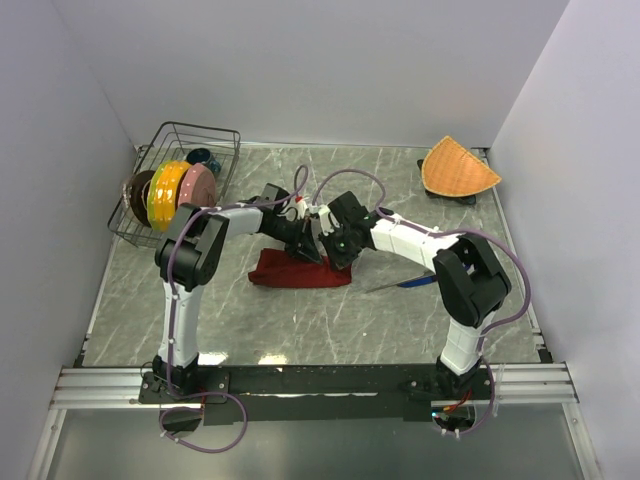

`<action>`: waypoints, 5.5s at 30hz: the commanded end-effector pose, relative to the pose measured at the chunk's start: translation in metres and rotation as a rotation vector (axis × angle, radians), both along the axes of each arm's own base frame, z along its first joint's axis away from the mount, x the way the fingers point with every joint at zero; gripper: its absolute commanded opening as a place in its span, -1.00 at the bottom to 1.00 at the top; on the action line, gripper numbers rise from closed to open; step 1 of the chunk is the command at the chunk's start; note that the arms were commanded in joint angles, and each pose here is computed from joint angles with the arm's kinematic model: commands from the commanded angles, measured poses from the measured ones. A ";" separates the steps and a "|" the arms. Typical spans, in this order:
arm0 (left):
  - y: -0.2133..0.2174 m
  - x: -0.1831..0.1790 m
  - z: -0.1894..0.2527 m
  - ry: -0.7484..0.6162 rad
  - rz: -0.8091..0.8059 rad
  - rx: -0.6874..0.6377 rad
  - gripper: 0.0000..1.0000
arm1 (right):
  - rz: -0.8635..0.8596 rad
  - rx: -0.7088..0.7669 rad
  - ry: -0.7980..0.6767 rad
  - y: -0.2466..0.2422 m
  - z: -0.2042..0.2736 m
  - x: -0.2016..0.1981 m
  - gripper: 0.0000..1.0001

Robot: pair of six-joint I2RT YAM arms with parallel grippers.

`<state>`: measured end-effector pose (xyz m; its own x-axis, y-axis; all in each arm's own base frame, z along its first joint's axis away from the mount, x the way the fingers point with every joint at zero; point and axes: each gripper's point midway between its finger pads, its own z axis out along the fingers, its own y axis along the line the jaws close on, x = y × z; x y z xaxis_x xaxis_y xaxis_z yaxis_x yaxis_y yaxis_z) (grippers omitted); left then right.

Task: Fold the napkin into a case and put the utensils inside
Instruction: Insert the top corner of the smaller rectangle folded napkin into the folded napkin.

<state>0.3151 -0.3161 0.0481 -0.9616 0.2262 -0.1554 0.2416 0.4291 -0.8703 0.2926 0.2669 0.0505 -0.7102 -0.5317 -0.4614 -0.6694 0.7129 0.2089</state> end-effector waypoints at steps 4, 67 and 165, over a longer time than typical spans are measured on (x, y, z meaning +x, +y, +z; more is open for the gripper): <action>0.008 0.012 -0.030 -0.008 0.025 0.043 -0.98 | -0.021 0.011 -0.104 0.003 0.025 0.026 -1.00; 0.001 0.032 -0.037 -0.017 0.023 0.036 -0.99 | -0.070 -0.246 -0.339 -0.006 0.013 0.038 -1.00; -0.018 0.016 0.012 -0.123 -0.088 -0.058 -0.79 | -0.230 -0.049 -0.246 -0.015 0.009 0.053 -1.00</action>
<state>0.3266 -0.3259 0.0347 -0.9291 0.2924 -0.2265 0.3328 0.3935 -0.8569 0.3360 0.2480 0.0330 -0.7099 -0.4527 -0.5395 -0.5313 0.8471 -0.0118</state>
